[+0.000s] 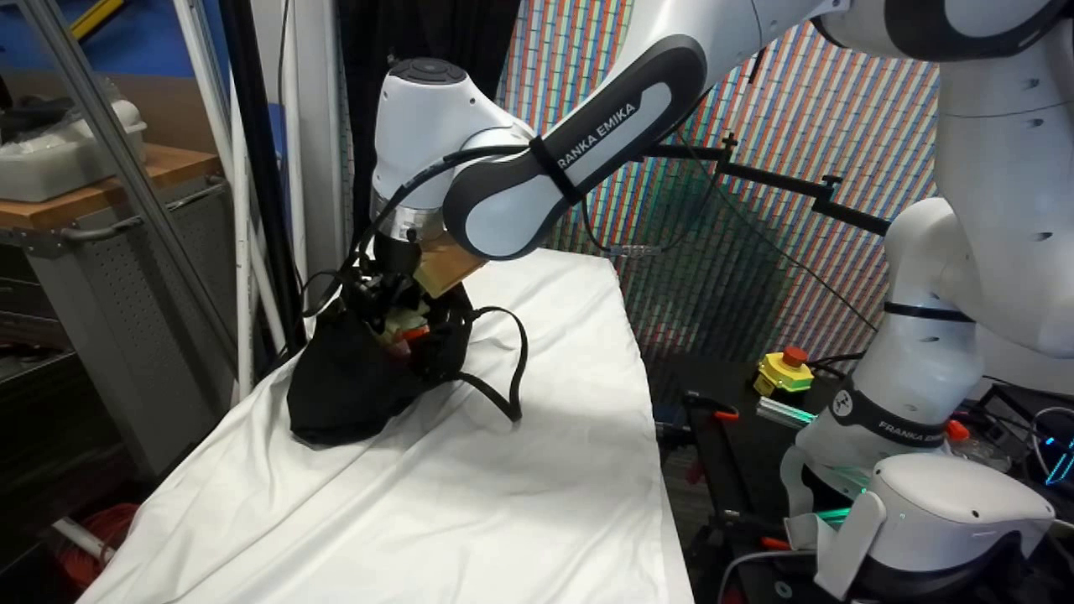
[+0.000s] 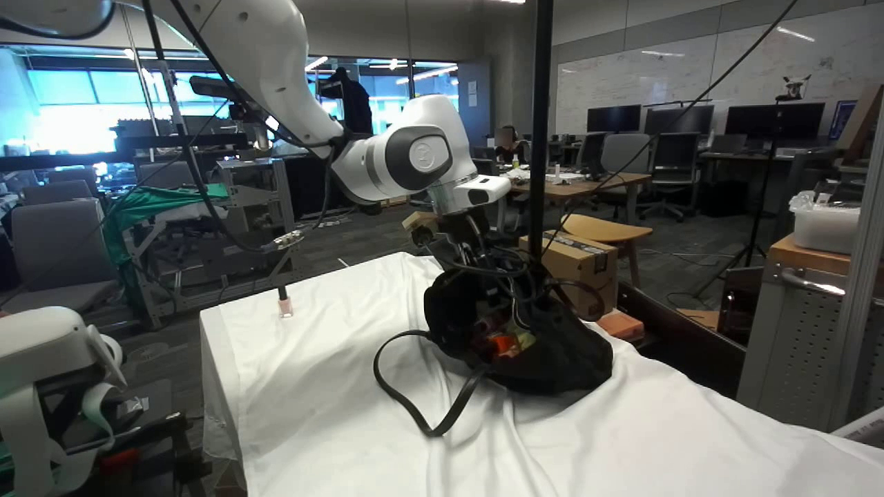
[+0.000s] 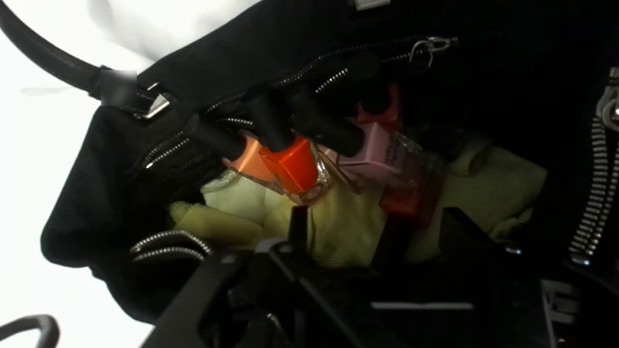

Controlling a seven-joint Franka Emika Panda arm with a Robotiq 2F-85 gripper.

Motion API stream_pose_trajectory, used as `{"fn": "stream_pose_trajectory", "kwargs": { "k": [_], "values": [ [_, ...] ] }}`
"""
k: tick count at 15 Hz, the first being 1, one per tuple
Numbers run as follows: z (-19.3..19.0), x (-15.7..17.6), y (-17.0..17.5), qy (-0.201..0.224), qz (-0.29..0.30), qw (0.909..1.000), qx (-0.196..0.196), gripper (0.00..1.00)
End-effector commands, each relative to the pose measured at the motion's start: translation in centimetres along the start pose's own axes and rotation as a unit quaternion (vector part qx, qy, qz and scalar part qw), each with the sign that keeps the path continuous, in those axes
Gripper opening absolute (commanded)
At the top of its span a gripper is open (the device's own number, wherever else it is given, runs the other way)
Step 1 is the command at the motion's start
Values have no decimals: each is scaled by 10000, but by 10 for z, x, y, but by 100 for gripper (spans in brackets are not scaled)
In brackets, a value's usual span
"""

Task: Pick up all the nail polish on the table and put them in the bag

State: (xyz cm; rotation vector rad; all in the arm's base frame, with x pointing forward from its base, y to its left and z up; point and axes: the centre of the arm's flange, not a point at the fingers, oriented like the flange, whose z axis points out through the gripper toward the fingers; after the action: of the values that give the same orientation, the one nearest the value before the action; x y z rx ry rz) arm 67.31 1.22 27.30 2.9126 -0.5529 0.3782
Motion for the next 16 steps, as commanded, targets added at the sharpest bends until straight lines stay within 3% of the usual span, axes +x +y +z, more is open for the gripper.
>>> {"fn": "stream_pose_trajectory", "kwargs": {
  "k": [1,9,16],
  "values": [
    [-2,12,0,-43,-40,10000,-49,100],
    [-24,-37,20,-326,-432,9985,-26,100],
    [-52,-115,23,-681,-857,9940,31,100]
  ]
}}
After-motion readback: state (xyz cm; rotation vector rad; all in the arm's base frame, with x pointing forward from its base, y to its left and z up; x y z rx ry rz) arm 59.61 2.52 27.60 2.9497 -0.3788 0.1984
